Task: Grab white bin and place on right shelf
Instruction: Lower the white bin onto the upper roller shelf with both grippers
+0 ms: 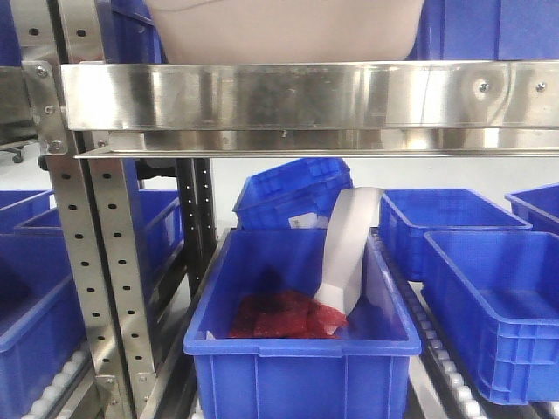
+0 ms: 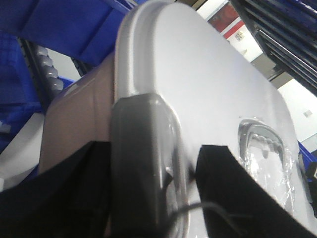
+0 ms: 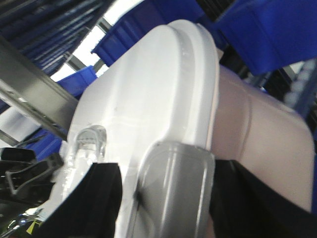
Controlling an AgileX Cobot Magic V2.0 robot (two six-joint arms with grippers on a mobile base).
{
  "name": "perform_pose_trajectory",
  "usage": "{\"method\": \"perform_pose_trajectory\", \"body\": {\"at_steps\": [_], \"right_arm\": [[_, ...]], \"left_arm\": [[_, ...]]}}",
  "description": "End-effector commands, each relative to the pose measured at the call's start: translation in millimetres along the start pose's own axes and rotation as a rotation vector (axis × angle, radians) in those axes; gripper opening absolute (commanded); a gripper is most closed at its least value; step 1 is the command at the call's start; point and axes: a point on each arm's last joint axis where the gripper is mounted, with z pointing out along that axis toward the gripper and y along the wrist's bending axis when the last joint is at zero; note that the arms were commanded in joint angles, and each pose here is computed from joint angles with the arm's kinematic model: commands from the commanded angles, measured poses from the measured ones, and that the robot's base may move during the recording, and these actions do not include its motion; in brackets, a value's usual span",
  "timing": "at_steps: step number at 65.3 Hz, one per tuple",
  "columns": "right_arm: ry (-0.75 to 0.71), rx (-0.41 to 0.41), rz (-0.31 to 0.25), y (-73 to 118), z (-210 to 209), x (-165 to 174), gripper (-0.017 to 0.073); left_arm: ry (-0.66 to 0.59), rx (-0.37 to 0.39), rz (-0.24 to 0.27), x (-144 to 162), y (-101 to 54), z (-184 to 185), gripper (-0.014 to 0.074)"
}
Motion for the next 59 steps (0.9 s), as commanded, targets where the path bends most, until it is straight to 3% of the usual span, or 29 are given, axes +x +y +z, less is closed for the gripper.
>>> {"method": "perform_pose_trajectory", "body": {"at_steps": [1, 7, 11, 18, 27, 41, 53, 59], "right_arm": [[-0.068, -0.160, -0.026, 48.4, -7.8, -17.1, 0.0467], [-0.101, -0.118, -0.027, 44.6, -7.6, -20.1, 0.0471], [-0.111, -0.102, -0.060, 42.8, -7.2, -20.8, 0.0522], [-0.121, -0.082, -0.081, 40.9, -7.1, -21.4, 0.0634], [-0.156, 0.008, -0.130, 32.6, -8.2, -25.5, 0.0632], [-0.247, 0.139, -0.130, 11.4, -26.0, -43.1, 0.0632], [-0.242, 0.128, -0.134, 6.6, -35.6, -47.8, 0.0632], [-0.231, 0.113, -0.137, 7.9, -35.2, -46.7, 0.0631]], "left_arm": [[-0.072, 0.123, 0.026, -19.9, -47.0, -11.0, 0.0252], [-0.096, 0.089, 0.029, -23.6, -42.0, -13.0, 0.0253], [-0.094, 0.079, 0.038, -24.4, -39.7, -14.2, 0.0265], [-0.095, 0.063, 0.043, -25.5, -34.7, -15.5, 0.0353], [-0.106, 0.047, 0.041, -27.9, -30.6, -17.4, 0.0436], [-0.144, 0.002, 0.039, -39.9, -14.9, -31.4, 0.0436], [-0.154, -0.010, 0.039, -45.8, -7.1, -40.2, 0.0414], [-0.136, 0.007, 0.044, -44.8, -7.8, -41.1, 0.0314]]}}
